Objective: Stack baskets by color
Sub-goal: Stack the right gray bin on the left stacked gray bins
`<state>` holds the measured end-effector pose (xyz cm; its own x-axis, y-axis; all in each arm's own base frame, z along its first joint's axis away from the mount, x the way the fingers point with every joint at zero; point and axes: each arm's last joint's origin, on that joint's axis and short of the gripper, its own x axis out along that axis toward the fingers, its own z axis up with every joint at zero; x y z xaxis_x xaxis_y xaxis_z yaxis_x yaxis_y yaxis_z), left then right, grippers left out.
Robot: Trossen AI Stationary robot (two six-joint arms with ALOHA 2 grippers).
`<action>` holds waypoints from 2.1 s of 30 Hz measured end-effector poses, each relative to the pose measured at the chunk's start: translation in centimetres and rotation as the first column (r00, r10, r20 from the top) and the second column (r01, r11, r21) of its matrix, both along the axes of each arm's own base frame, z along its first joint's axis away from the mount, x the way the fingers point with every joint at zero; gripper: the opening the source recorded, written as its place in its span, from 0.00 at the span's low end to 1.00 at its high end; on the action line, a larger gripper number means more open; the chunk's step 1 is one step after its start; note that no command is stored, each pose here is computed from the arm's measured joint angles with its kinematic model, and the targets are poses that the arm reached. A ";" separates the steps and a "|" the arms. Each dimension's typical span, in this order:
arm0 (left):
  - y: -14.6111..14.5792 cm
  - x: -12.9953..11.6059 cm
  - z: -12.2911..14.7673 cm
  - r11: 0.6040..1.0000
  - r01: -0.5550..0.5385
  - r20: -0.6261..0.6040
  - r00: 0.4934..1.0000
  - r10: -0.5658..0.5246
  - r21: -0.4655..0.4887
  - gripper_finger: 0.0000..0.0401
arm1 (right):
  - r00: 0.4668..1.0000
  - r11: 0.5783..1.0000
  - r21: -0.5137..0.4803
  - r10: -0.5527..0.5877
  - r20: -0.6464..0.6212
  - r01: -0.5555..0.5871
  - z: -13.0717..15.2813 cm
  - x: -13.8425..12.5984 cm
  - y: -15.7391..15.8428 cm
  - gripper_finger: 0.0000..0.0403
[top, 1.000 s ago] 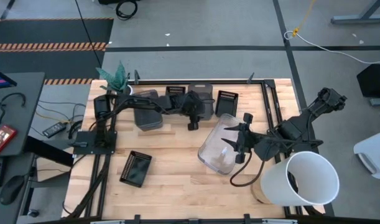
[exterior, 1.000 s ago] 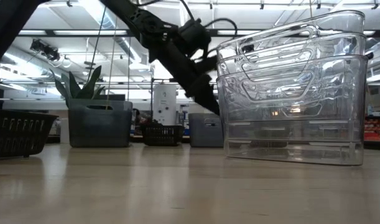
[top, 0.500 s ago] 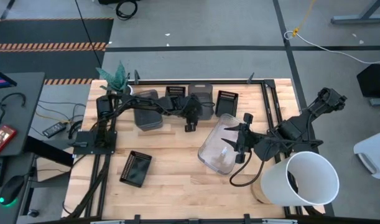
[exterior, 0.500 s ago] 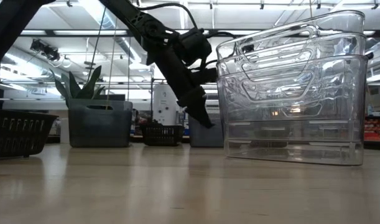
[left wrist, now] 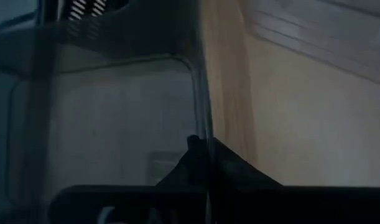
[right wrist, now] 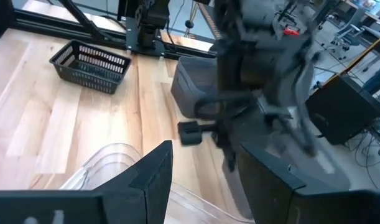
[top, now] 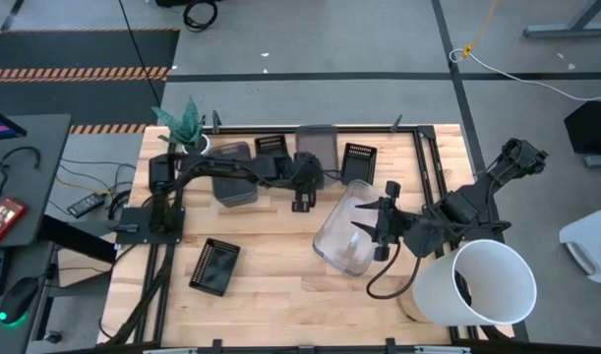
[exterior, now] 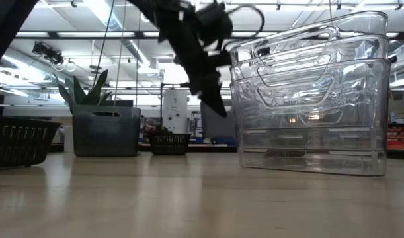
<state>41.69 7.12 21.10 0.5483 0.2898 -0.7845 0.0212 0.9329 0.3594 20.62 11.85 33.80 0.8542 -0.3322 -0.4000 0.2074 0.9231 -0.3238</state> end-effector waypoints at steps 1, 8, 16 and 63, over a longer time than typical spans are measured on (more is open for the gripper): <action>-0.4 -0.2 0.8 1.000 -0.003 -0.017 1.000 0.003 0.002 0.01 | 1.000 1.000 -0.001 0.005 -0.001 -0.005 0.0 -0.1 0.1 0.46; -3.5 -2.8 6.8 0.998 -0.066 -0.057 0.996 0.067 0.011 0.00 | 0.999 0.999 -0.002 0.033 -0.003 -0.033 0.0 -0.5 0.7 0.46; -5.9 -10.1 9.9 0.978 -0.206 -0.062 0.977 0.203 -0.036 0.00 | 0.998 0.998 -0.002 0.069 0.006 -0.069 0.0 -1.0 1.6 0.46; -6.6 -22.7 3.6 0.957 -0.284 -0.154 0.950 0.272 -0.061 0.00 | 0.996 0.996 -0.003 0.085 0.037 -0.085 0.4 -0.8 1.7 0.46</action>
